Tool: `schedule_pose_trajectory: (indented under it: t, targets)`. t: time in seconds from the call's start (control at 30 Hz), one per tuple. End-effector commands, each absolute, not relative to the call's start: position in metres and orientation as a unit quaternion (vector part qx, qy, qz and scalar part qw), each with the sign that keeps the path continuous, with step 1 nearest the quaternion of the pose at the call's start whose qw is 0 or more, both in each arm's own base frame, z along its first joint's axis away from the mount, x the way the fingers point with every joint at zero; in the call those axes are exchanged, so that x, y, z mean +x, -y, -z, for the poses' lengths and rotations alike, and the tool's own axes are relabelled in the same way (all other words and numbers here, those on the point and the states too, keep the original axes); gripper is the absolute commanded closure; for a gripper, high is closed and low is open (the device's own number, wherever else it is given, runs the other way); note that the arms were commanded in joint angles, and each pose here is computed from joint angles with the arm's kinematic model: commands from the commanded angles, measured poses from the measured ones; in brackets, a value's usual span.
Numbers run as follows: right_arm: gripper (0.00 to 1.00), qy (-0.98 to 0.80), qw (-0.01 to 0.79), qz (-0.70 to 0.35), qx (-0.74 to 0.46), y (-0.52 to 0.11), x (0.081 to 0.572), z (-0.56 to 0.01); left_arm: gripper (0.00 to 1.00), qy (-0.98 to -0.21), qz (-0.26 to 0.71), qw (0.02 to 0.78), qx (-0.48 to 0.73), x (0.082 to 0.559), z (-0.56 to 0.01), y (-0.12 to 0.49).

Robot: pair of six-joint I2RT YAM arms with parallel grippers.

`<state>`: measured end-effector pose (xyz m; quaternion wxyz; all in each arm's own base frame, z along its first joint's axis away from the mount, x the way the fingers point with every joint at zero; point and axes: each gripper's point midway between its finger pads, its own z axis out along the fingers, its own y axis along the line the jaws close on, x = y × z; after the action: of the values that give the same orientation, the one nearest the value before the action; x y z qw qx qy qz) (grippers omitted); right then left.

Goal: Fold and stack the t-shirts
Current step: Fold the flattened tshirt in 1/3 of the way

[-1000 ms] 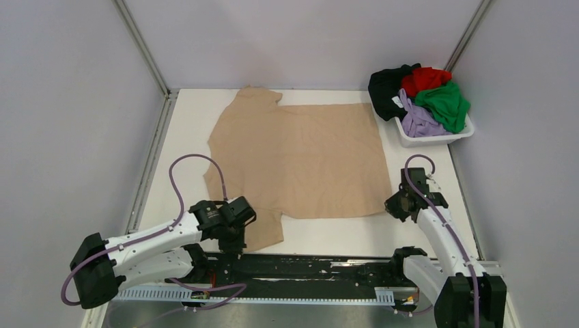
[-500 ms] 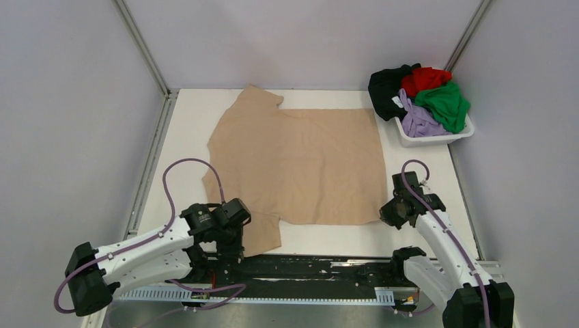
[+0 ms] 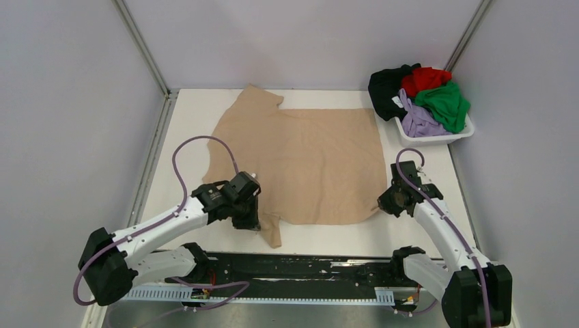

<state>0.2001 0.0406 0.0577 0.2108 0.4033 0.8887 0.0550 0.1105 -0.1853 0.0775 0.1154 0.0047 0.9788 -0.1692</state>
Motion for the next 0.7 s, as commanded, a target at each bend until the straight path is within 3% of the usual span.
schedule_pose_trajectory:
  t: [0.0,0.33,0.67]
  targets:
    - [1.0,-0.879,0.274,-0.075,0.382,-0.042,0.238,-0.09,1.0,-0.966,0.197,0.168,0.025,0.152,-0.1,0.196]
    - [1.0,-0.879,0.301,-0.037,0.367,-0.029,0.272,-0.106,1.0,-0.949,0.195,0.239,-0.057,0.236,-0.131,0.173]
    - [1.0,-0.881,0.307,-0.02,0.36,-0.02,0.298,-0.118,1.0,-0.931,0.17,0.308,-0.096,0.289,-0.163,0.136]
